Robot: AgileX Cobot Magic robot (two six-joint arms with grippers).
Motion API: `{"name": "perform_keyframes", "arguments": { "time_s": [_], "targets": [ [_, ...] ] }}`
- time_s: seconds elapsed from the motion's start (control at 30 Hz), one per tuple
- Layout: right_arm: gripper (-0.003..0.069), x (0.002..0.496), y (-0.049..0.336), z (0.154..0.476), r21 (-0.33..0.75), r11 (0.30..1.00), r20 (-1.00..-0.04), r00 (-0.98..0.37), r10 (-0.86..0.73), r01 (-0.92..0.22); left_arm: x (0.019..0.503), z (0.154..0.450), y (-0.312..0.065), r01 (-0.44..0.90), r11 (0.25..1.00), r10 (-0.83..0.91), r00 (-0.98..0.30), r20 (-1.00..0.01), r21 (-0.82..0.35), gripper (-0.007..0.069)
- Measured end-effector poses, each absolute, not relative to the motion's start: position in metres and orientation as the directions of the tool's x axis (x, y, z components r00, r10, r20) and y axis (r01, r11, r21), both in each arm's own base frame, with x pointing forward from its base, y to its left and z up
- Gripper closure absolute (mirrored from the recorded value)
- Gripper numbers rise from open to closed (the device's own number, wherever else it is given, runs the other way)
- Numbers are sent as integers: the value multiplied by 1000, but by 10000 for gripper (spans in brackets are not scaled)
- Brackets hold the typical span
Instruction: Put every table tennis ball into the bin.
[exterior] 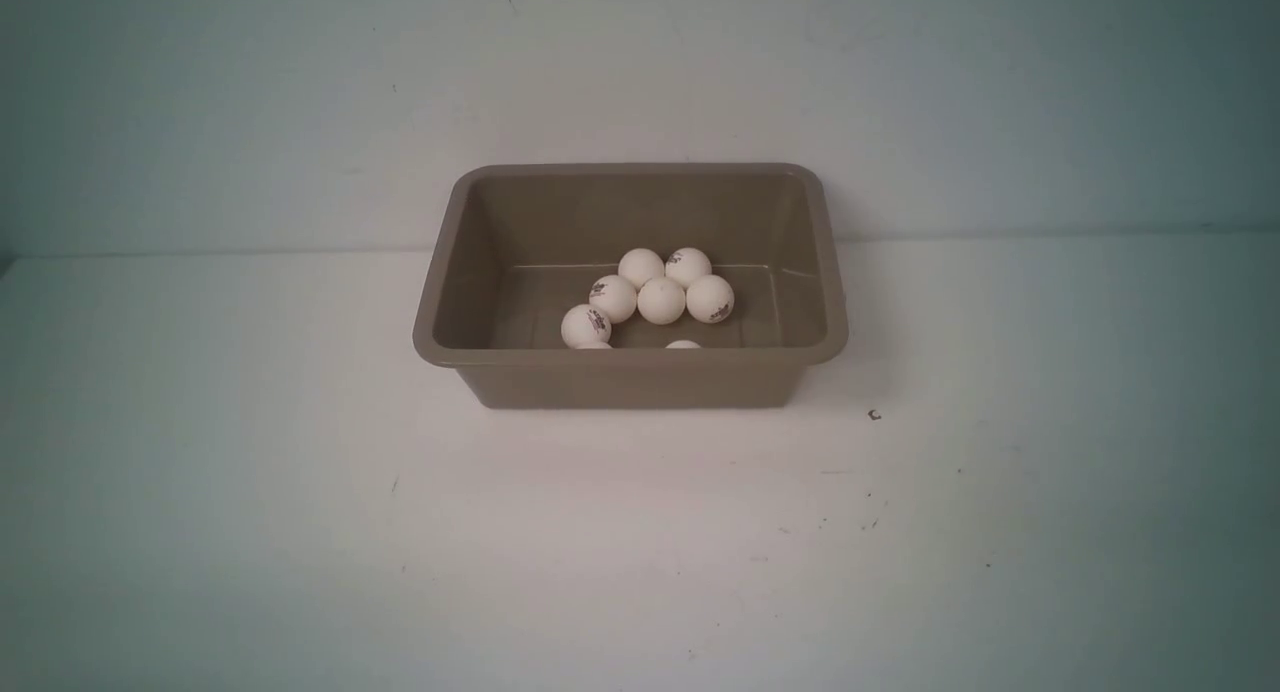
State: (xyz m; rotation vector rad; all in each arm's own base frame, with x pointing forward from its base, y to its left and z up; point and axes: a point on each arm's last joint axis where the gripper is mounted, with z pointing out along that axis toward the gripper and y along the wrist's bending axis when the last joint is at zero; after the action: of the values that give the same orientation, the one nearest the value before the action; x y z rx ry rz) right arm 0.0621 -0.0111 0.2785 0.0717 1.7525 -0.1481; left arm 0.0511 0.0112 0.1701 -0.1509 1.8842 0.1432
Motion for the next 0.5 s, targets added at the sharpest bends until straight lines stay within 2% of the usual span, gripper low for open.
{"name": "perform_keyframes", "arguments": {
  "time_s": [0.27,0.5],
  "targets": [
    [676,57,-10,212,-64,991,-974,-221,-37,118,51,170,11,-176,984,-33,-311,-950,24,629],
    [676,55,-9,195,-64,991,-976,-215,-38,114,51,170,11,-176,984,-33,-311,-950,24,629]
  ]
}}
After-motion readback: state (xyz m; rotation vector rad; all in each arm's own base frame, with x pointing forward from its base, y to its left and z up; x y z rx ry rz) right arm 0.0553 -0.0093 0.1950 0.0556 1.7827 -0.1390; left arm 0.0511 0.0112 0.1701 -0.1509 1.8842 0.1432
